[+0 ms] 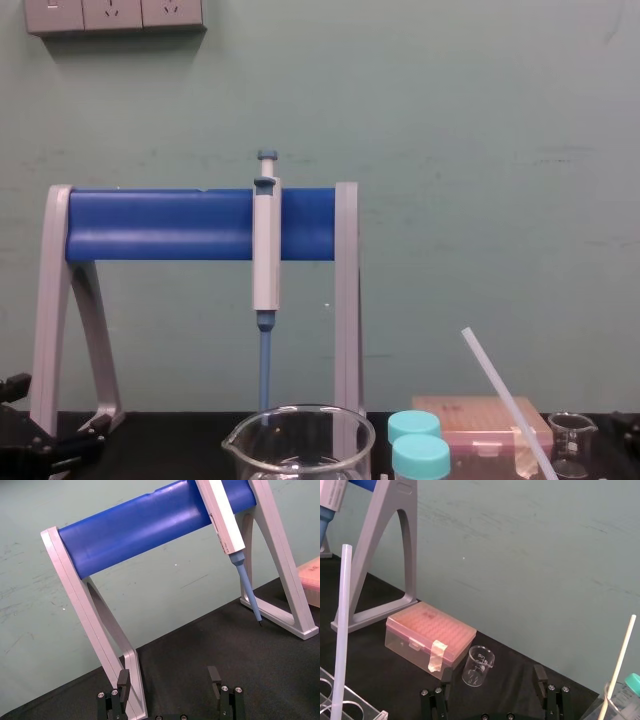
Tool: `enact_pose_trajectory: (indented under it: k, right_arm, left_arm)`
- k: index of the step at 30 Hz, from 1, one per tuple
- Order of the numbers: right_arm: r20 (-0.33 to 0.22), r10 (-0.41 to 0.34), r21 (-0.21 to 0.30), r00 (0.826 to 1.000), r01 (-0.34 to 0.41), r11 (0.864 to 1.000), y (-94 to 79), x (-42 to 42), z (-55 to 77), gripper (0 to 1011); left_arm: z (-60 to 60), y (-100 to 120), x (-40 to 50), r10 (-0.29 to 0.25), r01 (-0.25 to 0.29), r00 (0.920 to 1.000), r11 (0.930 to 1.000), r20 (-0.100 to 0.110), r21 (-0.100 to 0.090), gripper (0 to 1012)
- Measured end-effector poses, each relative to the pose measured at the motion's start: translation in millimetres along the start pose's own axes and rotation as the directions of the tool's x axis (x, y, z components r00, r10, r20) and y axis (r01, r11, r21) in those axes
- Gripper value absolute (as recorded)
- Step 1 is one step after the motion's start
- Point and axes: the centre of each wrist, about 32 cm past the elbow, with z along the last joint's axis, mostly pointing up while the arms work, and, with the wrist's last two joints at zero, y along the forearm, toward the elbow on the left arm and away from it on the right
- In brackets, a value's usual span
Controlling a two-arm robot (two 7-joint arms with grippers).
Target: Pick up the stirring rod with one hand, then place it down.
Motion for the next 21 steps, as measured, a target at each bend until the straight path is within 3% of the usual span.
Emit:
enact_pose_trajectory:
  k: [6, 10, 16, 21]
  right_arm:
    - [-0.009, -0.017, 0.043, 1.0, 0.017, 0.999, -1.6, -1.8, 3.1, 1003]
    - [-0.027, -0.033, 0.104, 0.999, 0.035, 0.994, -4.1, -3.1, 6.1, 1003]
    - [-0.041, 0.005, 0.224, 0.999, 0.005, 0.975, -6.8, -6.3, 14.7, 1003]
    - [-0.024, 0.072, 0.282, 0.997, -0.062, 0.957, -6.8, -11.7, 19.6, 1003]
  left_arm:
    - [0.0, 0.0, 0.0, 0.0, 0.0, 1.0, 1.0, 0.0, 0.0, 1000]
    - [0.0, 0.0, 0.0, 0.0, 0.0, 1.0, 1.0, 0.0, 0.0, 1000]
    - [0.0, 0.0, 0.0, 0.0, 0.0, 1.0, 1.0, 0.0, 0.0, 1000]
    - [0.0, 0.0, 0.0, 0.0, 0.0, 1.0, 1.0, 0.0, 0.0, 1000]
